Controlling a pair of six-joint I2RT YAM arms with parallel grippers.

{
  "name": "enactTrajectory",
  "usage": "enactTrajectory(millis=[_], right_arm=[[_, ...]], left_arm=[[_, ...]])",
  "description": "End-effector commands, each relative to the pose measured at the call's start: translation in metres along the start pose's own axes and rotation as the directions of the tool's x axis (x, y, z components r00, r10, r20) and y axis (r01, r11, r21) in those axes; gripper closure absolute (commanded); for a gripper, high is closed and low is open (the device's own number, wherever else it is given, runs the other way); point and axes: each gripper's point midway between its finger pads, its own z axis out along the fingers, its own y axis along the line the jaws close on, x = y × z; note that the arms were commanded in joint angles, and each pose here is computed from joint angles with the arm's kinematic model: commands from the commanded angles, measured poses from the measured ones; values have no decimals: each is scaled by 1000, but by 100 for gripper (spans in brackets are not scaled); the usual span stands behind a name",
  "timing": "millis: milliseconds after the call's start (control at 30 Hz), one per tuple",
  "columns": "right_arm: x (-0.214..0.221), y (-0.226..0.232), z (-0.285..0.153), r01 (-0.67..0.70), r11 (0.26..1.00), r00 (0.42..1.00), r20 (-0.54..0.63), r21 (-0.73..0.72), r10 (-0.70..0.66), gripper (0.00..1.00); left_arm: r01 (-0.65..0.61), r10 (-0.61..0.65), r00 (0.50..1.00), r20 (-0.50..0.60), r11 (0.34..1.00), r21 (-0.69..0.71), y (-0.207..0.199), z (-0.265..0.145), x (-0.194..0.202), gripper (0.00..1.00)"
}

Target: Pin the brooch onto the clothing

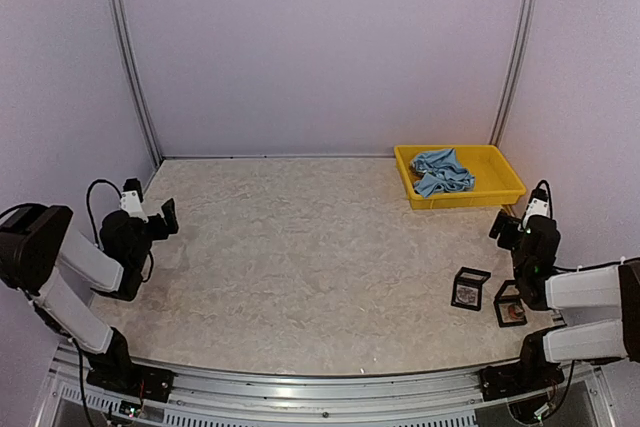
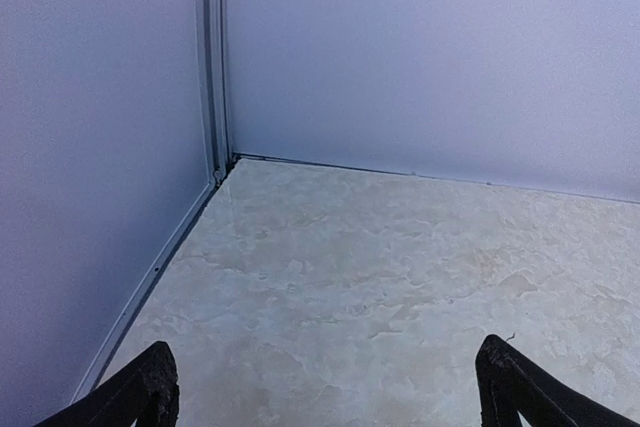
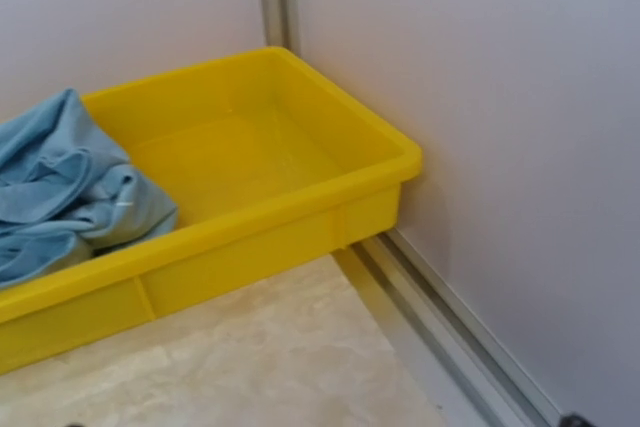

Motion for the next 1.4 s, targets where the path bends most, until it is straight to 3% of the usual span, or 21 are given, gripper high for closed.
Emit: enactTrajectory(millis=[0,67,167,300,400,467,533,700,867,967,1033,1100,1267,1367], right_arm=[[-15,-2,12,19,998,999,-35,68,-16,1],[-20,2,19,77,994,993,-93,81,-70,1],[-45,29,32,116,993,983,-141,-15,-117,0],[-74,90,37,143,942,966,-165,-305,-200,1],[-87,100,59,144,947,945,-244,-287,-217,3],[-82,111,79,152,945,923,-300,-291,-241,4],[-77,125,103,150,940,901,-349,-307,-257,4],[-3,160,162,113,926,778,-547,-361,-309,8],[70,191,192,39,896,638,-679,-441,-362,15],[96,201,200,31,885,590,-706,-464,-391,30],[94,203,204,38,884,597,-698,-466,-394,65],[70,206,211,58,886,643,-662,-459,-385,100],[-59,227,210,111,871,816,-457,-478,-355,100],[-159,258,166,165,809,903,-244,-564,-354,100]], left_arm=[[48,-46,999,17,985,-167,25,5,-35,1],[112,-96,992,83,968,-224,32,-1,-55,1],[151,-127,982,143,974,-170,0,-9,-84,1],[-57,91,968,233,987,-151,-68,-29,-149,1],[-184,195,939,282,981,-67,-118,-34,-183,1],[-192,171,934,313,981,39,-141,-31,-193,1],[-79,40,938,344,992,103,-148,-30,-198,1],[-40,-62,954,294,943,329,-187,-33,-190,1],[25,-76,990,118,925,380,-203,-30,-159,1],[22,-60,994,87,922,386,-208,-42,-143,1],[24,-60,995,80,918,396,-211,-49,-139,1],[22,-56,996,71,914,405,-214,-54,-138,1],[37,-80,993,85,909,415,-212,-64,-155,1],[68,-103,992,76,927,369,-198,-68,-167,1]])
